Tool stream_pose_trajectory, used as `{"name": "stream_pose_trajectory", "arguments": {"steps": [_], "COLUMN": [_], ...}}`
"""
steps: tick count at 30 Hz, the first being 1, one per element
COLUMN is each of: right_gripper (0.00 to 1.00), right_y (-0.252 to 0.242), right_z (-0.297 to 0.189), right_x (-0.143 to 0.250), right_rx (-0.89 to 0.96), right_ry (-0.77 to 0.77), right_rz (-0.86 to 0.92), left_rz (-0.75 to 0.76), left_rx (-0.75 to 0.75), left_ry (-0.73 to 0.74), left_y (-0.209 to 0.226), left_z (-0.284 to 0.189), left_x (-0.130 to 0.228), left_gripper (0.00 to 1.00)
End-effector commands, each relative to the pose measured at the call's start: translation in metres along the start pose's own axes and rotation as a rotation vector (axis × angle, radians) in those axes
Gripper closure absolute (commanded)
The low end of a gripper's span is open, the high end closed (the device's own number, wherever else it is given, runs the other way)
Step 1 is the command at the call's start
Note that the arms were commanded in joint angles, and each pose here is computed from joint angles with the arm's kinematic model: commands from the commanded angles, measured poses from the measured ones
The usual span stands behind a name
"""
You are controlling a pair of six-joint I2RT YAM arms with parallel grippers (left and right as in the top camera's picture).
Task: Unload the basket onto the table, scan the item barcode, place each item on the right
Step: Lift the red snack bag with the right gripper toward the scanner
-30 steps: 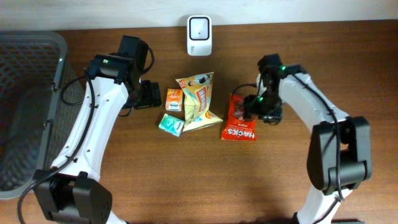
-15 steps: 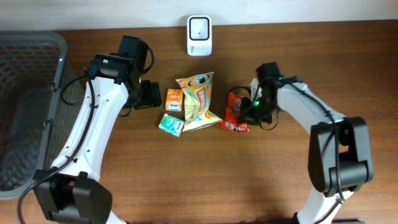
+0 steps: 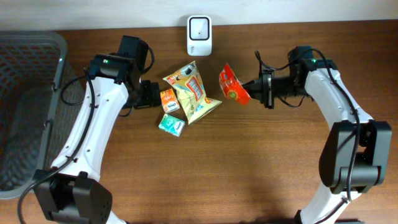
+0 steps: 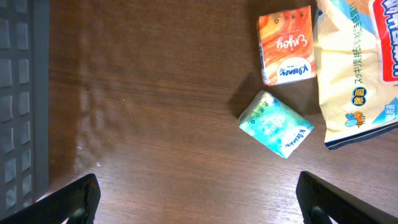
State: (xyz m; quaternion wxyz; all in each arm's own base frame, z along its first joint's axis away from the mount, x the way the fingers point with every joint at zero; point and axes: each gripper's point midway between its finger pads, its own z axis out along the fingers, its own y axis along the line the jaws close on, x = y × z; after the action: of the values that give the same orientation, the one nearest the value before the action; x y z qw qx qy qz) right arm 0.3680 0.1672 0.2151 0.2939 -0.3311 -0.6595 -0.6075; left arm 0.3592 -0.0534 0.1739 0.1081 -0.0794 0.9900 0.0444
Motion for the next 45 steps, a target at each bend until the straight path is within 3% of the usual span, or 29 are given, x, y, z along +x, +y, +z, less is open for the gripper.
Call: {"name": "stream_pose_trajectory", "arguments": {"steps": [1,5,8,10,12,14,17,20,23,28,31,34,45], "right_gripper": [0.96,0.96,0.96,0.96,0.96,0.96,0.96,0.96,0.96,0.96,0.96,0.96,0.96], "right_y": [0.012,0.015,0.016,-0.002,0.000,-0.004,-0.006,0.014,0.092,0.163,0.197,0.195,0.174], "right_z": [0.000,-0.007,-0.010,-0.012,-0.024,-0.035,-0.038,-0.013,0.041,0.063,0.099,0.102,0.098], "right_x": [0.018,0.014,0.001,-0.043,-0.101,-0.133,-0.149,-0.143,-0.109,-0.086,-0.113,-0.159,-0.186], "right_rx": [-0.035,-0.052,-0.032,0.108,0.286,0.501,0.660,0.577,0.374,0.204,0.173,0.187,0.268], "right_ry": [0.061,0.050,-0.012,-0.256,-0.582,-0.802,-0.992,-0.923,-0.764,-0.876,-0.912,-0.982,-0.991], "right_rz": [0.110,0.104,-0.047,-0.100,-0.376,-0.568,-0.630,-0.735,-1.321,-1.565,-1.582,-1.476,-1.397], "left_rz": [-0.018,-0.018,-0.018,-0.017,-0.017,-0.017,-0.017,-0.016,-0.018,-0.018,-0.018,-0.018,-0.017], "left_rx": [-0.009,-0.009,-0.009,-0.009,-0.009,-0.009,-0.009,-0.009,-0.009,-0.009,-0.009,-0.009,-0.009], "left_ry": [-0.005,-0.005,-0.005,-0.005,-0.005,-0.005,-0.005,-0.005,-0.005,-0.005,-0.005,-0.005,-0.005], "left_y": [0.002,0.002,0.002,0.002,0.002,0.002,0.002,0.002,0.002,0.002,0.002,0.002,0.002], "left_z": [0.000,0.000,0.000,0.000,0.000,0.000,0.000,0.000,0.000,0.000,0.000,0.000,0.000], "left_x": [-0.002,-0.002,-0.002,-0.002,-0.002,-0.002,-0.002,-0.002,-0.002,-0.002,-0.002,-0.002,-0.002], "left_gripper": [0.01,0.01,0.01,0.01,0.01,0.01,0.01,0.01,0.01,0.01,0.01,0.01,0.01]}}
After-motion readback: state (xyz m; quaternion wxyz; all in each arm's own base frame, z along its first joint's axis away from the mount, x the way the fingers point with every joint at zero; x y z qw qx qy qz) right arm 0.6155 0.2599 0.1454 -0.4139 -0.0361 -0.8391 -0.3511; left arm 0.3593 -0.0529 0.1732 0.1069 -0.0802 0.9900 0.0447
